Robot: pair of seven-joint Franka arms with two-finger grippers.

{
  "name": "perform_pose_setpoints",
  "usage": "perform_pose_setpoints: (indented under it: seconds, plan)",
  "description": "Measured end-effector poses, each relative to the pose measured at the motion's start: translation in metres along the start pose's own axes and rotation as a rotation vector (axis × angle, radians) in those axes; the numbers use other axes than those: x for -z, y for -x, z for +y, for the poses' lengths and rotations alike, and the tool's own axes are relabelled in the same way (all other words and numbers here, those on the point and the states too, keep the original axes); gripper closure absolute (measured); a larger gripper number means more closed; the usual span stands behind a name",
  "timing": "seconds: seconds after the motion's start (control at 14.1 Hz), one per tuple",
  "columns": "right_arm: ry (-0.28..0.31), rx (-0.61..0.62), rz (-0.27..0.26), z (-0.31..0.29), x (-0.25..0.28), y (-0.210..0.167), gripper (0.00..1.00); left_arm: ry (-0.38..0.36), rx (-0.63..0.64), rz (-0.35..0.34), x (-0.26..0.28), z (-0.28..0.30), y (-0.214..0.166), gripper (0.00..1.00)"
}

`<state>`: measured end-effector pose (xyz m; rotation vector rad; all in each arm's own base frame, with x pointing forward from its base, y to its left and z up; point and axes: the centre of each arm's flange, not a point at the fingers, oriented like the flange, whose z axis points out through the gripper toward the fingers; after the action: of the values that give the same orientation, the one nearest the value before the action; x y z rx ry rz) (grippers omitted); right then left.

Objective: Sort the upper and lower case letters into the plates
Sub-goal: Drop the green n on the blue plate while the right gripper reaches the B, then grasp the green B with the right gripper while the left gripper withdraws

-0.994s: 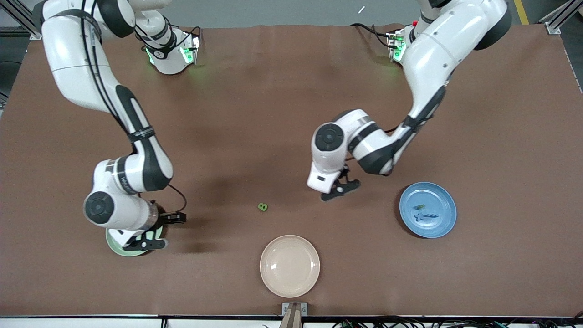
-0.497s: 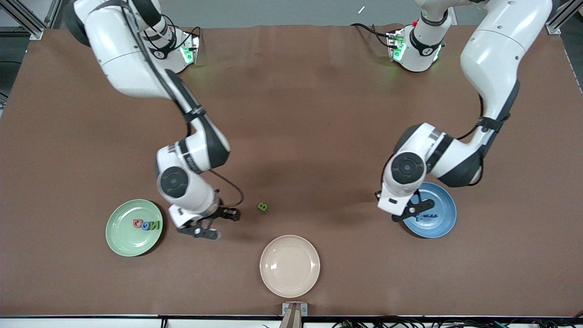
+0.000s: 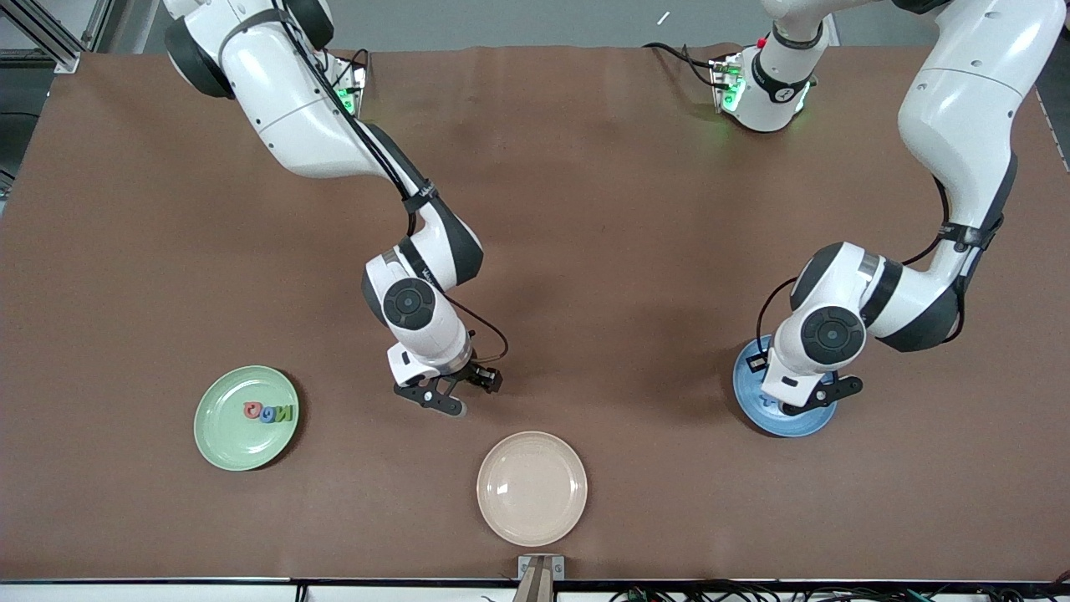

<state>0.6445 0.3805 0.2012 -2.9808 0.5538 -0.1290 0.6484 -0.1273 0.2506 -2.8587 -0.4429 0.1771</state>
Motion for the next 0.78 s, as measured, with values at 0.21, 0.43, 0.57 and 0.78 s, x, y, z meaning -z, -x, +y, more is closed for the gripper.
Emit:
perform_pose_setpoints:
  seconds: [0.21,0.43,0.57,0.78]
  plan:
    - [0.016,-0.02,-0.008,0.0,-0.015,0.007,0.2,0.046,-0.023,0.04,0.039,-0.013,-0.005,0.2]
    - [0.017,-0.027,-0.007,-0.008,-0.025,0.02,0.22,0.16,-0.052,0.097,0.116,-0.053,-0.015,0.0]
    - [0.015,-0.024,0.0,-0.011,-0.024,0.021,0.24,0.169,-0.111,0.132,0.162,-0.079,-0.014,0.0]
    - [0.016,-0.023,0.0,-0.012,-0.023,0.021,0.32,0.143,-0.155,0.143,0.222,-0.088,0.002,0.0]
